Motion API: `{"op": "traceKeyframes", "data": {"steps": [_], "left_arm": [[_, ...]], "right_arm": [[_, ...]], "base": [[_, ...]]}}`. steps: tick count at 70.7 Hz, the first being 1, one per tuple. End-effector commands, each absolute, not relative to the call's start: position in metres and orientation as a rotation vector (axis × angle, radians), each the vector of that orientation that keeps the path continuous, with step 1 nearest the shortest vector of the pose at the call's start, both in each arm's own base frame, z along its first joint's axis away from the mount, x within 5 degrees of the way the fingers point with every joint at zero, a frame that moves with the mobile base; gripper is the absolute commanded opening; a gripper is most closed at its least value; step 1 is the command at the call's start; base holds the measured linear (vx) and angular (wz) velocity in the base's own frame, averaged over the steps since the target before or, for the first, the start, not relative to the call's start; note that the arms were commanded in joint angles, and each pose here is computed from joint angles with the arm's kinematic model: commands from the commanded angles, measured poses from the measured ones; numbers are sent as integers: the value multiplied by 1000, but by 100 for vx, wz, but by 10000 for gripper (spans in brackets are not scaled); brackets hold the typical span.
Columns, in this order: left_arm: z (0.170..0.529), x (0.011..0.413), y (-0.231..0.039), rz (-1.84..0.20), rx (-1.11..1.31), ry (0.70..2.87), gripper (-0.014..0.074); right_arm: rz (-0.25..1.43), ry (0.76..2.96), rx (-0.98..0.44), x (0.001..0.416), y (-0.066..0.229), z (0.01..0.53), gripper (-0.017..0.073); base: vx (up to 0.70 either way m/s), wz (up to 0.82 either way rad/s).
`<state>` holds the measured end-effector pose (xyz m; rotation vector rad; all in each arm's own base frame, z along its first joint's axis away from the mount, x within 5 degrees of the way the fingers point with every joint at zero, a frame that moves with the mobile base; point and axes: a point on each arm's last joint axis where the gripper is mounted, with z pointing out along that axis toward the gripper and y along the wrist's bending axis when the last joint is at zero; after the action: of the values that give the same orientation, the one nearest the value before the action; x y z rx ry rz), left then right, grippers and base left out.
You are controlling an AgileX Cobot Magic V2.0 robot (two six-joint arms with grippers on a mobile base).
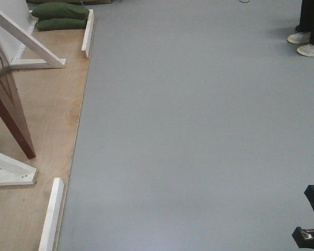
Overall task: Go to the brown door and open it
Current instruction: 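Drive the base forward alongside the open brown wooden door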
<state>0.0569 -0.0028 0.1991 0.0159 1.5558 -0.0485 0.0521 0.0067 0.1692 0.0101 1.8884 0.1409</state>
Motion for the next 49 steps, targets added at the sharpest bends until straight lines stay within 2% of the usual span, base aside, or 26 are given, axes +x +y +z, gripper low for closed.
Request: {"op": "traceKeyframes", "data": {"steps": [1, 28, 49], "left_arm": [[200, 56, -1, -34, -1, 1482, 17], [200, 56, -1, -34, -1, 1482, 17], [200, 56, -1, -34, -1, 1482, 17]], "right_arm": [[130, 1795, 8, 53, 6, 176, 0], [130, 1795, 8, 53, 6, 176, 0], [130, 1795, 8, 53, 6, 176, 0]], "base": [[2, -9], [2, -4], [3, 13]]}}
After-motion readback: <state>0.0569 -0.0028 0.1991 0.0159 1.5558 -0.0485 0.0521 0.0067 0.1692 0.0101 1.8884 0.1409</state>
